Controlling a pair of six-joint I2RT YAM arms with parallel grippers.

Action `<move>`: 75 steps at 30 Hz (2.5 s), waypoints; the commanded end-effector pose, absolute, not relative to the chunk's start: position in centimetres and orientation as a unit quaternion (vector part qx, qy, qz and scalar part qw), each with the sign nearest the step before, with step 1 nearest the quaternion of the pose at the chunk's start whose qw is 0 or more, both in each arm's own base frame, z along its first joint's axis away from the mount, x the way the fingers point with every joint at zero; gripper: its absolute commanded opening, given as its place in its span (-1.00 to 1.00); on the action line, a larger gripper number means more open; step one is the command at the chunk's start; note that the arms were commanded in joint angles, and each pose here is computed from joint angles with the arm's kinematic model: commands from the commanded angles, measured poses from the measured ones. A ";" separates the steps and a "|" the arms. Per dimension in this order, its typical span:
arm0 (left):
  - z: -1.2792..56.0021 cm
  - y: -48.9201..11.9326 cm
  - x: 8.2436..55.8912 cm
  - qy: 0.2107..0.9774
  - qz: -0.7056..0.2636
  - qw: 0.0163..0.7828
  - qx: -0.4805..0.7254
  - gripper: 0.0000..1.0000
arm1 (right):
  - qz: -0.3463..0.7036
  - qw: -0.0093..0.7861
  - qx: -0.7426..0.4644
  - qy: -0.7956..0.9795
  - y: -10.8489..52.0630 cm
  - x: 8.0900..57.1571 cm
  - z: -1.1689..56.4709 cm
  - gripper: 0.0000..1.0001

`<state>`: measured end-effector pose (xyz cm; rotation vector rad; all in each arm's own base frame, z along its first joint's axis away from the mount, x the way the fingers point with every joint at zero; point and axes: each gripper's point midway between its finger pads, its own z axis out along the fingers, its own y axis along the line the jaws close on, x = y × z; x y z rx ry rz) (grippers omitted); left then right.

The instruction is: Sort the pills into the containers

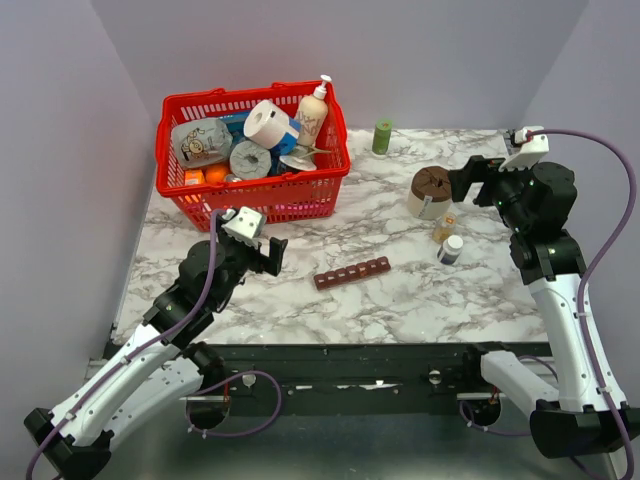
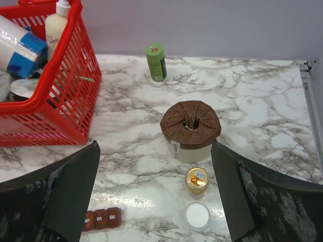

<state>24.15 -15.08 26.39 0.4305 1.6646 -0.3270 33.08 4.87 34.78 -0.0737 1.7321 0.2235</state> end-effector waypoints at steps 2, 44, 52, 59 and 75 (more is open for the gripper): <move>27.3 -15.5 24.2 0.720 -0.151 0.649 0.195 0.97 | 0.112 0.648 -0.041 0.752 5.4 33.1 35.4 0.99; 5.8 -29.6 23.2 0.633 -0.146 0.358 0.671 0.63 | 0.217 0.459 -0.677 0.533 16.7 26.1 14.9 0.99; 4.0 -30.2 23.3 0.644 -0.125 0.318 0.685 0.57 | 0.209 0.455 -0.677 0.539 16.4 26.1 14.6 0.99; 2.9 -30.6 23.7 0.657 -0.105 0.294 0.686 0.44 | 0.197 0.456 -0.673 0.548 15.7 26.4 14.5 0.99; 3.4 -30.9 23.9 0.658 -0.104 0.310 0.678 0.49 | 0.205 0.456 -0.662 0.558 15.2 26.3 14.3 0.99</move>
